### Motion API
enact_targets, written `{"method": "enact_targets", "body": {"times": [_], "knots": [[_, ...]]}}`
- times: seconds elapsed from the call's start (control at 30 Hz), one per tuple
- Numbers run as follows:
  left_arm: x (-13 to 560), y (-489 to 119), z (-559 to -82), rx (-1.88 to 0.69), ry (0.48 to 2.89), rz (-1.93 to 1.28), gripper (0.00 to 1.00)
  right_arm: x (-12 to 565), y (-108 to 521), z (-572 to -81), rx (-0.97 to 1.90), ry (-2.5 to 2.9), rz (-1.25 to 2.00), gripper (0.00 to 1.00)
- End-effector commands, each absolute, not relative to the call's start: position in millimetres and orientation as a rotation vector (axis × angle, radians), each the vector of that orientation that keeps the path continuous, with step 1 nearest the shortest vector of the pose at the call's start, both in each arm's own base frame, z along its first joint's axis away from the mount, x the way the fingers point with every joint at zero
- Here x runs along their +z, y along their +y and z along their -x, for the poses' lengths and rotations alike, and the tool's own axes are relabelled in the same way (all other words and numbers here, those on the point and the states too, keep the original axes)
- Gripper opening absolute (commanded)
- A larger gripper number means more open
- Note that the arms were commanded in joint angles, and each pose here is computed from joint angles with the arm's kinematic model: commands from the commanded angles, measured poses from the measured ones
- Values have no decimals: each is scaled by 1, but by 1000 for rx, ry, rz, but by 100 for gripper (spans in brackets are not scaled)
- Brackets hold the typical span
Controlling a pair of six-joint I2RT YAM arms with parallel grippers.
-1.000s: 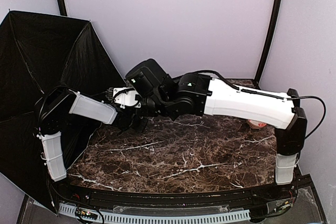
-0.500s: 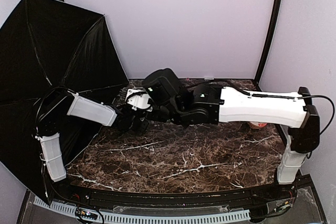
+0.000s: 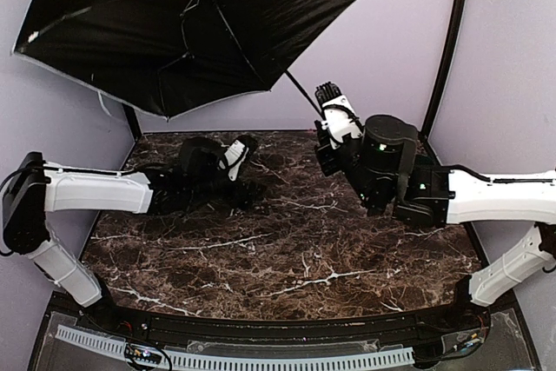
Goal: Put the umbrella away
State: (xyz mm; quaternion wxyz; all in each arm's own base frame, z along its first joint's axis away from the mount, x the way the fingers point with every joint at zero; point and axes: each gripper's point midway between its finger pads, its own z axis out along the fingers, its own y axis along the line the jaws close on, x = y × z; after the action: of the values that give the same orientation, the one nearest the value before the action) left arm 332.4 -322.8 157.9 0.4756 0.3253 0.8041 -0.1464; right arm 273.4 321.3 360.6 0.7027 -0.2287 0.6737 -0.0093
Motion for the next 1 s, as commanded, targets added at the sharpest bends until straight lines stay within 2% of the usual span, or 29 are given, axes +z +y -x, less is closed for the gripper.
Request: {"method": "enact_targets", "body": {"times": [0.0,0.13,0.23,0.37,0.5,0.73,0.97], "knots": [[270,-349,-310,-725,1664,-718,84,395,299,-275,182,1418,132,0],[339,-367,-301,-911,1513,-686,88,380,310,-275,186,1427,109,0],[360,-372,-318,-995,1507,-601,92,372,323,-269,213,1416,128,0],[368,-383,-338,-1190,1532,-536,92,362,339,-257,251,1411,155,0],[376,-386,-342,-1258,1482,-516,92,351,352,-248,291,1411,170,0],[376,-385,-346,-1257,1476,-484,77,341,370,-241,314,1409,209,0],[393,-373,-312,-1312,1333,-572,82,342,356,-245,311,1403,140,0]]}}
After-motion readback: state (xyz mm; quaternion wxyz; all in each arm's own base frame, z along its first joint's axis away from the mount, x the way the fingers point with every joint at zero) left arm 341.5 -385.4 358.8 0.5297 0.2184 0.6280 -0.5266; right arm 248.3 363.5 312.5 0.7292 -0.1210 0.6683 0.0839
